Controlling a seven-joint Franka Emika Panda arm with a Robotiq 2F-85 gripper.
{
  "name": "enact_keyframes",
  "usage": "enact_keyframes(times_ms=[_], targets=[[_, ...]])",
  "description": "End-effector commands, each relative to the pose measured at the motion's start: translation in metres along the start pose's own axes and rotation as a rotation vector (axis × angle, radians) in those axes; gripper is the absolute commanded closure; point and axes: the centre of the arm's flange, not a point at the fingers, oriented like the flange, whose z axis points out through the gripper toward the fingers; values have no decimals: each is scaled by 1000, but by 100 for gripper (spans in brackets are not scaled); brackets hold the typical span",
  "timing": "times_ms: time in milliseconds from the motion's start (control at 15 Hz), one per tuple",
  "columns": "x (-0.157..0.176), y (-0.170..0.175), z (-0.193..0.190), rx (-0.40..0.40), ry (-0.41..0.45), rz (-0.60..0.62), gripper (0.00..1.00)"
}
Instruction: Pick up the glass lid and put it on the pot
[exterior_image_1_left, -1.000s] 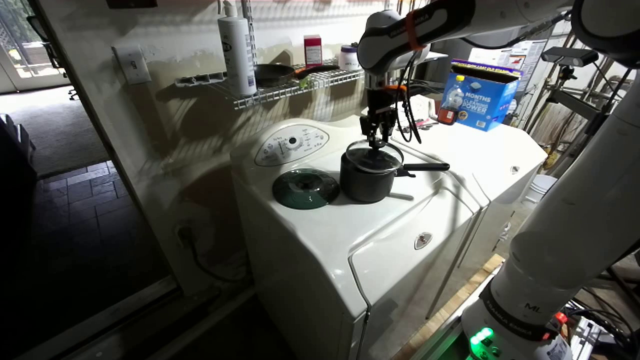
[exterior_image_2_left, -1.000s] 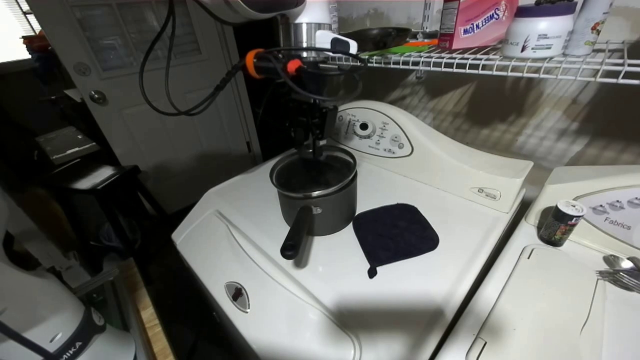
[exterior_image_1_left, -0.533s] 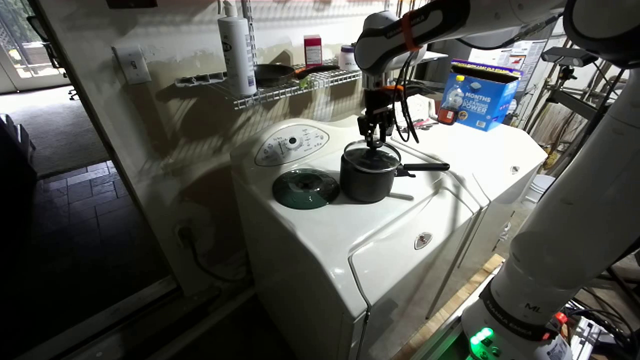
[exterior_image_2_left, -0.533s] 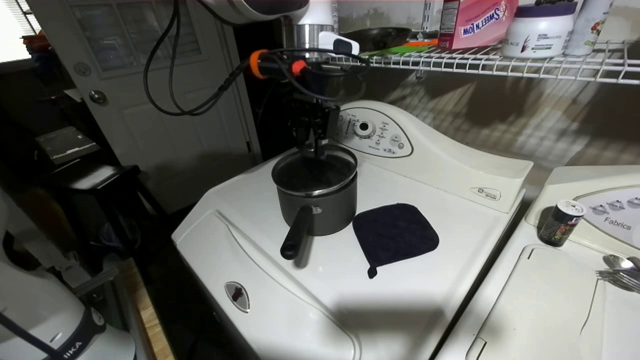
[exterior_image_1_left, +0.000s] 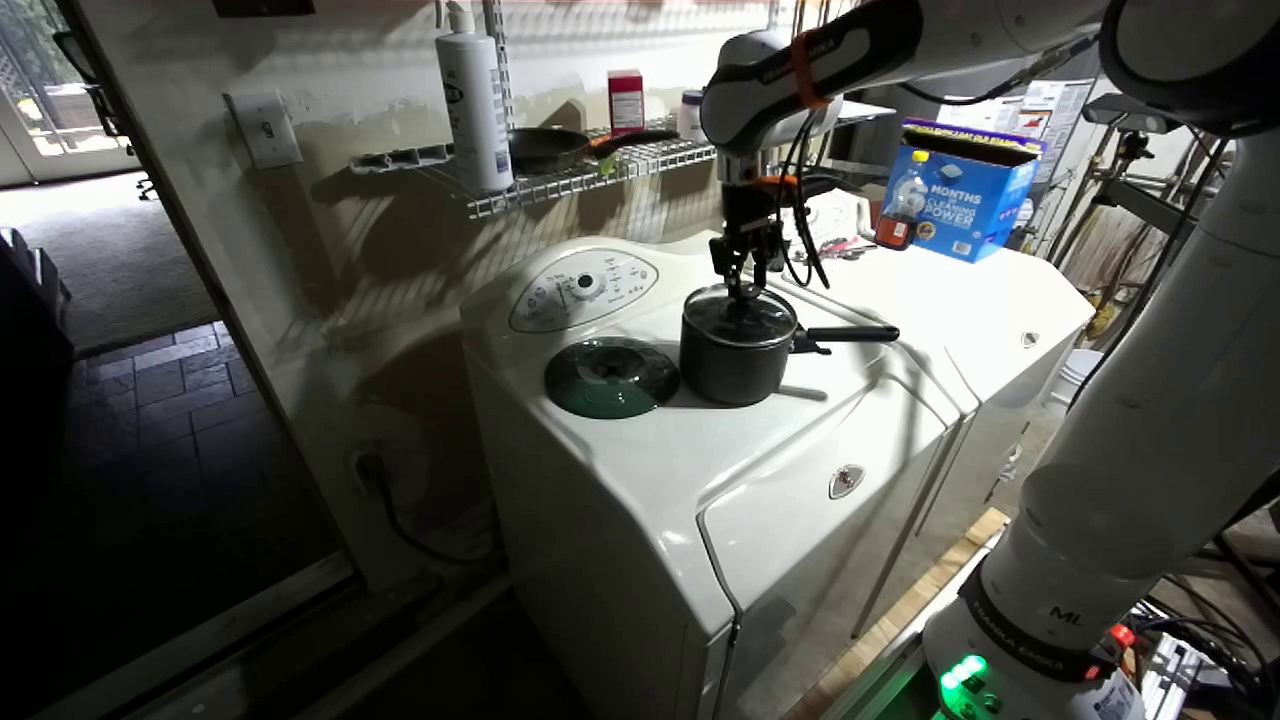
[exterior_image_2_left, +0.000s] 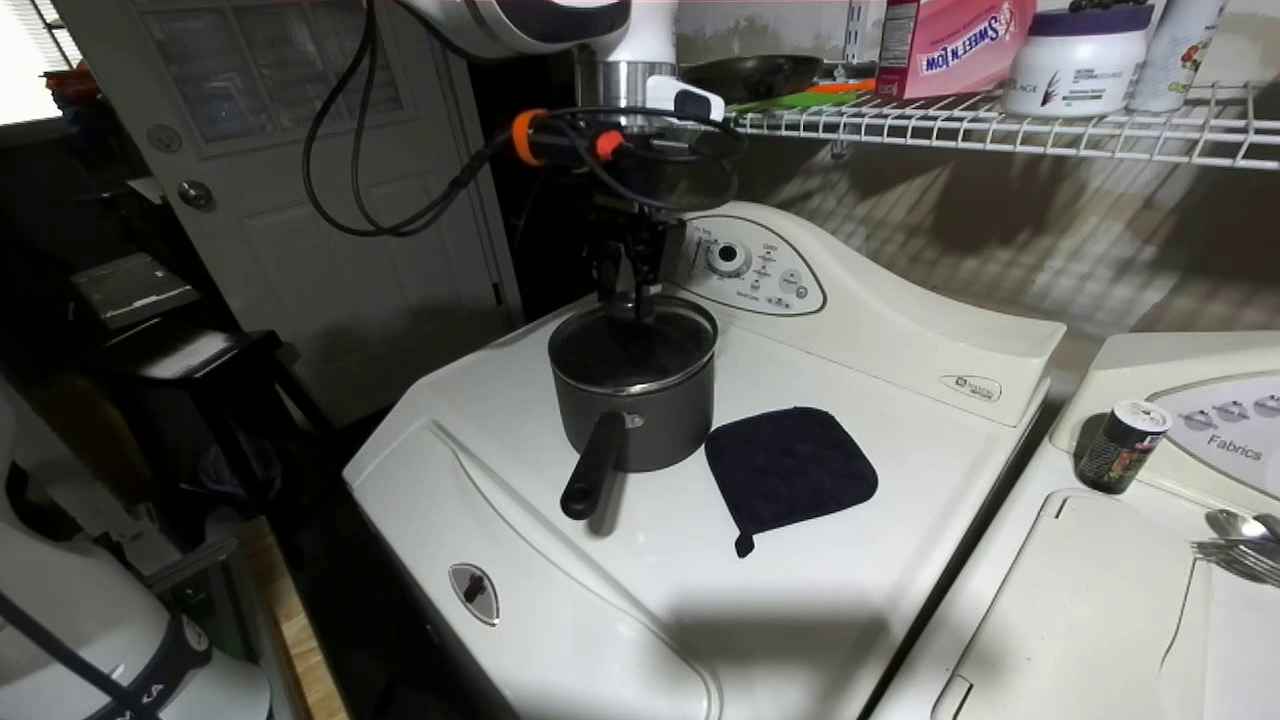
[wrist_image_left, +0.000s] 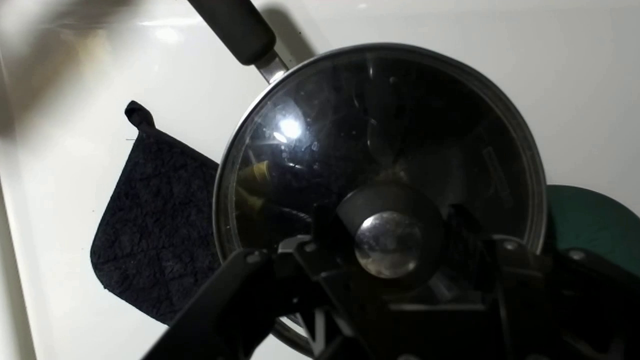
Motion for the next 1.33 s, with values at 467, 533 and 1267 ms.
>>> enact_keyframes(times_ms=[467, 533, 1267], targets=[[8, 2, -13, 20, 10, -14, 0], [8, 3, -15, 22, 12, -15, 0], [-12, 22, -33, 36, 25, 16, 0]])
